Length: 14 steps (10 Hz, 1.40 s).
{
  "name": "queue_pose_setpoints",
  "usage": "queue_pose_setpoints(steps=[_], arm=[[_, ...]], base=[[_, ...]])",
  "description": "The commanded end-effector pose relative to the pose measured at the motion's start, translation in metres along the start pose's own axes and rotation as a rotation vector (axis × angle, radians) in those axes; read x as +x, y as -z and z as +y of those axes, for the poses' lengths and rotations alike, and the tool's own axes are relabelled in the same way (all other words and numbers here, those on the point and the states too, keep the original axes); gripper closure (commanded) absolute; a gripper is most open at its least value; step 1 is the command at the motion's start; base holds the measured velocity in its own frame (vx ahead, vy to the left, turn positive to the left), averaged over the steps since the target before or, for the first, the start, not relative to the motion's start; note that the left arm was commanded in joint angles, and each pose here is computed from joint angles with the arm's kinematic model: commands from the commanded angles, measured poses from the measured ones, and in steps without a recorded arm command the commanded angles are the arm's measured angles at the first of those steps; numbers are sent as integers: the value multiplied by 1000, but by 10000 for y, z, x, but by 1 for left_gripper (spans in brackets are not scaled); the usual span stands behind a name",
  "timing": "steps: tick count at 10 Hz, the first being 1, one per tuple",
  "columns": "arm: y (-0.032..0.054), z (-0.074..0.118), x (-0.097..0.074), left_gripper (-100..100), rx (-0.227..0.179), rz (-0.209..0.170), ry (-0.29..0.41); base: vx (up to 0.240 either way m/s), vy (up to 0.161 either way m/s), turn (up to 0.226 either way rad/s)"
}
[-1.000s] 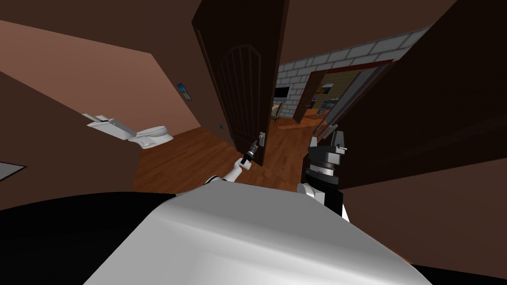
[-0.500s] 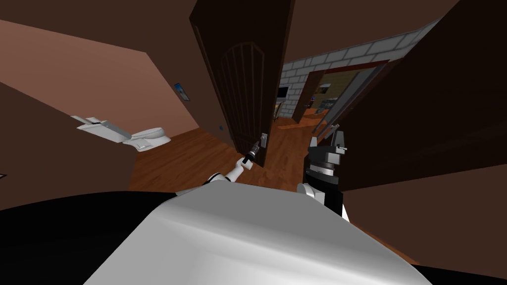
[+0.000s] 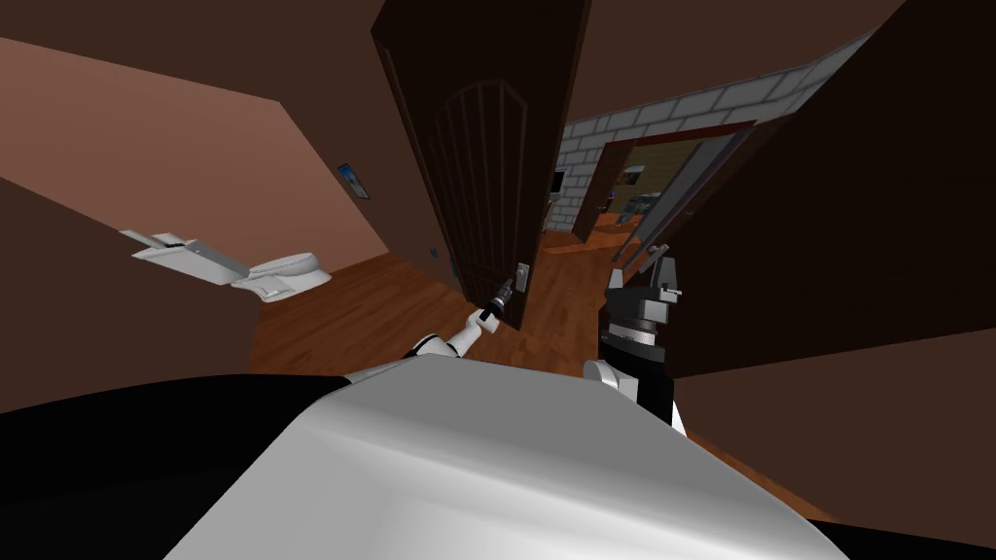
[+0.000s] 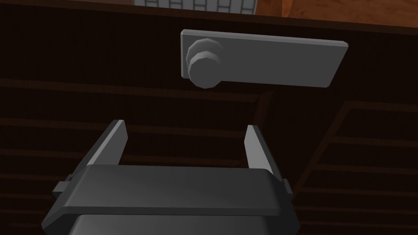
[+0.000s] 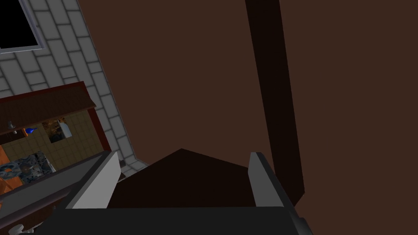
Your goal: Push the door open
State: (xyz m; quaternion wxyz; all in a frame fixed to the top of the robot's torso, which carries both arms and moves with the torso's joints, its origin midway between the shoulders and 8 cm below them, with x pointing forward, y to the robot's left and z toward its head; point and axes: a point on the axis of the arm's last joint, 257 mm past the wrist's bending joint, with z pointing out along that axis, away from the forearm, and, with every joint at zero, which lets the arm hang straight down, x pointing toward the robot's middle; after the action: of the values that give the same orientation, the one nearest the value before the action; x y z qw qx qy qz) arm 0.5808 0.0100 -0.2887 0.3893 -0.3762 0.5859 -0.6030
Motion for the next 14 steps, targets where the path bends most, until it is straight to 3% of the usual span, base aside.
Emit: queue_pose_setpoints(steps=[1,4,5,8,10,13,14], arm=[[-33,32,61,-100,-13,8,1],[-54,48,111,-100,-22,16,2],[-18,85,-104,-100,-32,-2,-27],[19,109,-301,-100,-38,-20,-49],[12,107,-259,-100,-36,-20,-39],[-37,76,17,-100,-26,-4,5],[-35,90,-49,-100,-29,-7,-4]], base=[[49,95,-41],[23,64,-22],[87,-39,-29],[189,-91,-20],[218,-93,-26],[170,-75,-20],[57,-22,-2]])
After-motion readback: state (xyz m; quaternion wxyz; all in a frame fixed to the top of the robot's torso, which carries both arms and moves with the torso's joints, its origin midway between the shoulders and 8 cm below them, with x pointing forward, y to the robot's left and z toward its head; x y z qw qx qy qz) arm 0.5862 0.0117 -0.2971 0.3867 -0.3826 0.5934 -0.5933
